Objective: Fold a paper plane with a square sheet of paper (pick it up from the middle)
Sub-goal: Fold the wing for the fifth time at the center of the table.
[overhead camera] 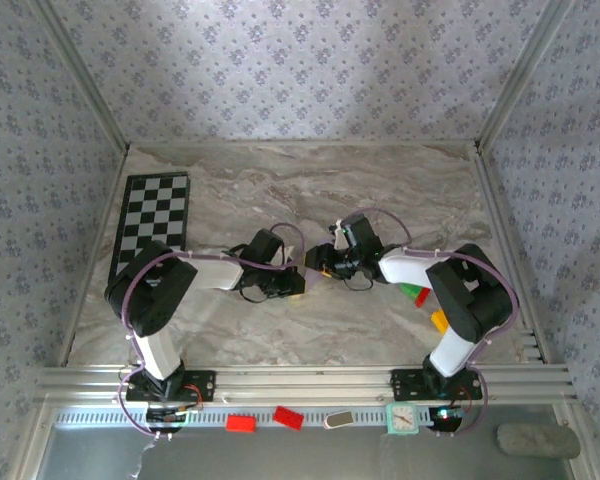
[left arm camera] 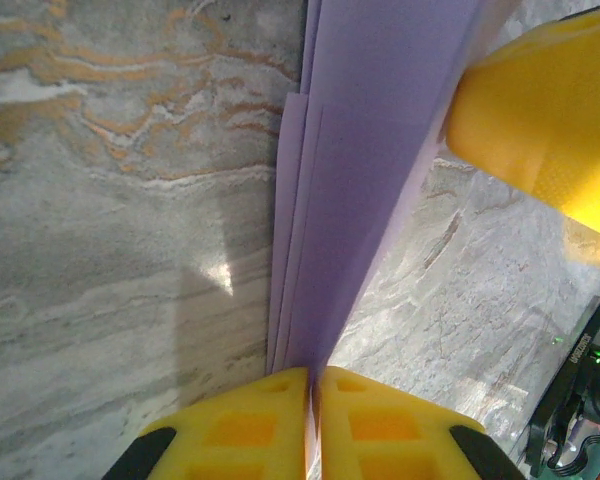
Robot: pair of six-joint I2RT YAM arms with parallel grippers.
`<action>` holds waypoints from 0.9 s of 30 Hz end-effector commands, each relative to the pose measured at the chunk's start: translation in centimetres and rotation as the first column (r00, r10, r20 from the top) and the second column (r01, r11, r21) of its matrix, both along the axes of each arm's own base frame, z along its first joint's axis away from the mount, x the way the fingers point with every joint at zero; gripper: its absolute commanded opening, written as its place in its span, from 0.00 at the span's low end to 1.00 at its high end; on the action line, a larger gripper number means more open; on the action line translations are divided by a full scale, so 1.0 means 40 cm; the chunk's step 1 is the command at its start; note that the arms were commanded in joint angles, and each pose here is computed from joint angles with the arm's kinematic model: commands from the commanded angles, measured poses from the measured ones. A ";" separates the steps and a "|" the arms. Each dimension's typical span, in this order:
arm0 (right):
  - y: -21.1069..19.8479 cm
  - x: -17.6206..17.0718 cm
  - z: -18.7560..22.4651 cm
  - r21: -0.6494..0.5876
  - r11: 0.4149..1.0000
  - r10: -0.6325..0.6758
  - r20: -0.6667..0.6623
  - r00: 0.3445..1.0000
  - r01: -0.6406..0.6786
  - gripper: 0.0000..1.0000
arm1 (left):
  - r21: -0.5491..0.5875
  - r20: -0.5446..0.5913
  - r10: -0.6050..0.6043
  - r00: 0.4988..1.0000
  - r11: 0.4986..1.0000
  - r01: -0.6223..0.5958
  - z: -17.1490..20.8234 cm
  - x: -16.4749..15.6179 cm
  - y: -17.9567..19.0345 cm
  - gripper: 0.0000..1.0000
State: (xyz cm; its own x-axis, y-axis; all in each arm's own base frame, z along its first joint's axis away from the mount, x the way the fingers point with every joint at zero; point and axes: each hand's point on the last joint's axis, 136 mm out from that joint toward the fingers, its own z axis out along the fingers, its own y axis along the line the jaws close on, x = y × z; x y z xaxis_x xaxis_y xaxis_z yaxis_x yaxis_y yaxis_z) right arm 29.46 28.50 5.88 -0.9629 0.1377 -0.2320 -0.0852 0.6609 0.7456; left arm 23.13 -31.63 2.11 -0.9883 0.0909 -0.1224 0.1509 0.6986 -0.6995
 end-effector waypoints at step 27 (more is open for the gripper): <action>-0.026 0.008 -0.063 -0.073 0.997 -0.033 -0.071 0.997 0.027 0.50 | 0.063 -0.063 0.043 0.997 0.997 -0.039 -0.041 -0.010 0.035 0.12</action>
State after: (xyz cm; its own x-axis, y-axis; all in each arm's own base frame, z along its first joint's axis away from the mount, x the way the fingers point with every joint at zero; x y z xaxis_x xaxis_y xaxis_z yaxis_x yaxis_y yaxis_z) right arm 29.60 27.61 3.77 -0.9694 0.1543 -0.1911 -0.0277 0.7046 0.7091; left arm 23.25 -31.52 2.10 -0.9910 0.0758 -0.1105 0.1318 0.7005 -0.7014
